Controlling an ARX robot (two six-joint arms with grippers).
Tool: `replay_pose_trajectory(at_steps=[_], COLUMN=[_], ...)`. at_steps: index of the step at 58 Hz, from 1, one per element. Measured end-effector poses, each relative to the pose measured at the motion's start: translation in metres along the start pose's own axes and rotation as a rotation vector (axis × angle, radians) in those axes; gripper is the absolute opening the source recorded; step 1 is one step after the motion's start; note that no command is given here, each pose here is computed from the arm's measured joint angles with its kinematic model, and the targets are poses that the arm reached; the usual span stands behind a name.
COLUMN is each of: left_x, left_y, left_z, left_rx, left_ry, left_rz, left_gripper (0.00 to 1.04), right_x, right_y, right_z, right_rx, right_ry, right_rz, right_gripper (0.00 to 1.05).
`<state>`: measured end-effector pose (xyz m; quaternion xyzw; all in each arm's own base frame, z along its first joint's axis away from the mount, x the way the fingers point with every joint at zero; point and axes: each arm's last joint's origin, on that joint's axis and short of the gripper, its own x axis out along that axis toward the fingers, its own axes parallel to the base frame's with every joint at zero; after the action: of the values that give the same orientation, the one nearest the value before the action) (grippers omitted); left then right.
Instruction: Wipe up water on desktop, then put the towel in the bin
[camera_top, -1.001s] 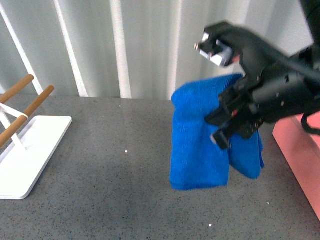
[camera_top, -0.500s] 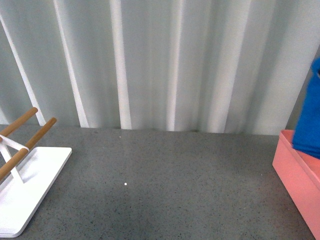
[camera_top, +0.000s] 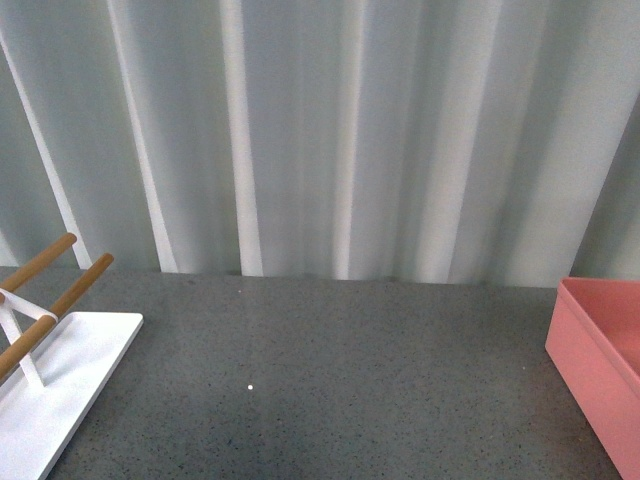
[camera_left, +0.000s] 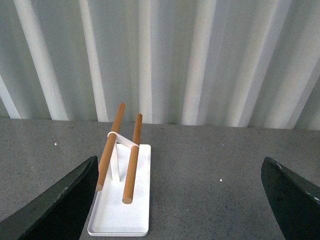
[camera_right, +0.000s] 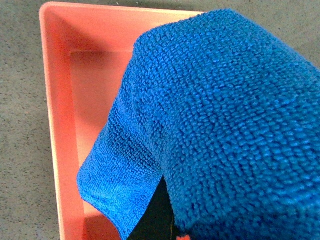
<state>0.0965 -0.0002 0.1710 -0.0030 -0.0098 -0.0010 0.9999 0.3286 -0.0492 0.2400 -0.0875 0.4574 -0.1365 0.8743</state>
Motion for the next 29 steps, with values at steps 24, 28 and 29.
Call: replay_pose_trajectory(at_steps=[24, 28, 29], left_x=[0.0, 0.0, 0.0], left_y=[0.0, 0.0, 0.0], left_z=[0.0, 0.0, 0.0], left_rx=[0.0, 0.0, 0.0], left_ry=[0.0, 0.0, 0.0], left_rz=[0.0, 0.0, 0.0], left_gripper=[0.98, 0.98, 0.98], right_x=[0.008, 0.008, 0.008], right_y=[0.0, 0.0, 0.0], right_z=[-0.014, -0.014, -0.014], right_rx=[-0.014, -0.013, -0.013], right_ry=[0.036, 0.035, 0.035], right_rz=[0.016, 0.015, 0.015], right_gripper=[0.19, 0.3, 0.33])
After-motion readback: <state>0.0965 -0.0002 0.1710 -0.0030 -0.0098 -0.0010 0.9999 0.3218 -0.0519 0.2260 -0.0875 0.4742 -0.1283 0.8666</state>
